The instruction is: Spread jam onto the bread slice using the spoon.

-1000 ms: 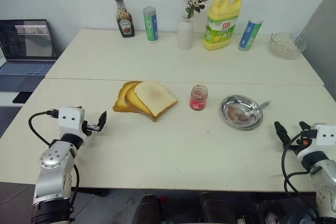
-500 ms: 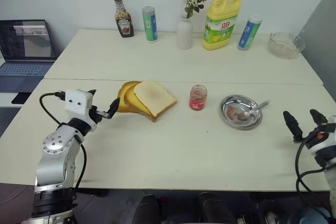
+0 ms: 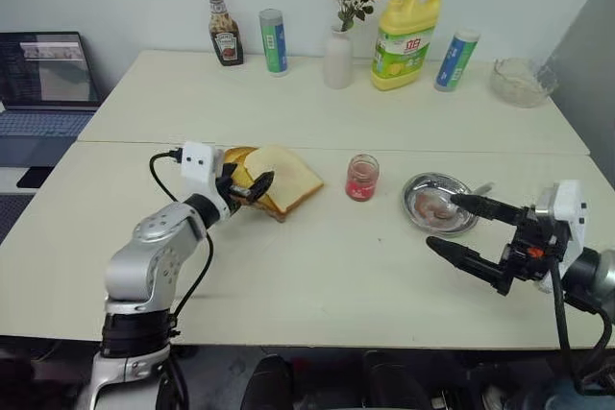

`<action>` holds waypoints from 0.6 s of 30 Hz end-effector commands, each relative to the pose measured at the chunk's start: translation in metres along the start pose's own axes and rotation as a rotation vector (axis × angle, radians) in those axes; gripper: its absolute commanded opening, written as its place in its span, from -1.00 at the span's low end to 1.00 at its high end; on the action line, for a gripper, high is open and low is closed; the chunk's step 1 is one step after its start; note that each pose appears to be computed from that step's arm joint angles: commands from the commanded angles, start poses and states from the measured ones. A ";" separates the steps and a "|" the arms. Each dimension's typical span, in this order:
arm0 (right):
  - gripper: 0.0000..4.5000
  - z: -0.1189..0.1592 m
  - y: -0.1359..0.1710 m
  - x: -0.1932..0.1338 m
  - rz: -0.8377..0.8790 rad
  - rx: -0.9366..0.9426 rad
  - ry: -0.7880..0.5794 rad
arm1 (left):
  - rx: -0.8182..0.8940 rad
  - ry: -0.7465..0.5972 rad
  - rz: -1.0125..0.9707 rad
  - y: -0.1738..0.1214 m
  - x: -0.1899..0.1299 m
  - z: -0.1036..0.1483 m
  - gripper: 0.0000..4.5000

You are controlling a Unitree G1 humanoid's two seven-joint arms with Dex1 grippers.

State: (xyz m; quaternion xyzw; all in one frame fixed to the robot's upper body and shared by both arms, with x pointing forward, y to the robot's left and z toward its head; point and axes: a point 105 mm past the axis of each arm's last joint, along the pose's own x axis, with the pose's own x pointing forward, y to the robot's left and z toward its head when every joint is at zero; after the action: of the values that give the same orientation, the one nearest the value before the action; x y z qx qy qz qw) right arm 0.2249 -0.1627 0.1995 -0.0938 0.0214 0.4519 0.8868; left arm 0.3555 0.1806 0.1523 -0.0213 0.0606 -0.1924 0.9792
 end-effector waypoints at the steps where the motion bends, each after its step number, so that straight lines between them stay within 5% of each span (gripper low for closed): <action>1: 0.99 0.007 0.000 0.002 0.021 -0.026 -0.008 | -0.033 -0.011 0.062 0.008 0.001 0.007 1.00; 18: 0.99 0.015 0.012 0.013 0.140 -0.045 -0.034 | -0.217 0.158 0.048 -0.006 0.023 0.004 1.00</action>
State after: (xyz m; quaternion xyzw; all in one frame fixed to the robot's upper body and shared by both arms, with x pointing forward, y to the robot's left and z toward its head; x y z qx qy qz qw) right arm 0.2241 -0.1453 0.2055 -0.0927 0.0170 0.5085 0.8559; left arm 0.3747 0.1695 0.1420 -0.1040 0.1710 -0.1502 0.9682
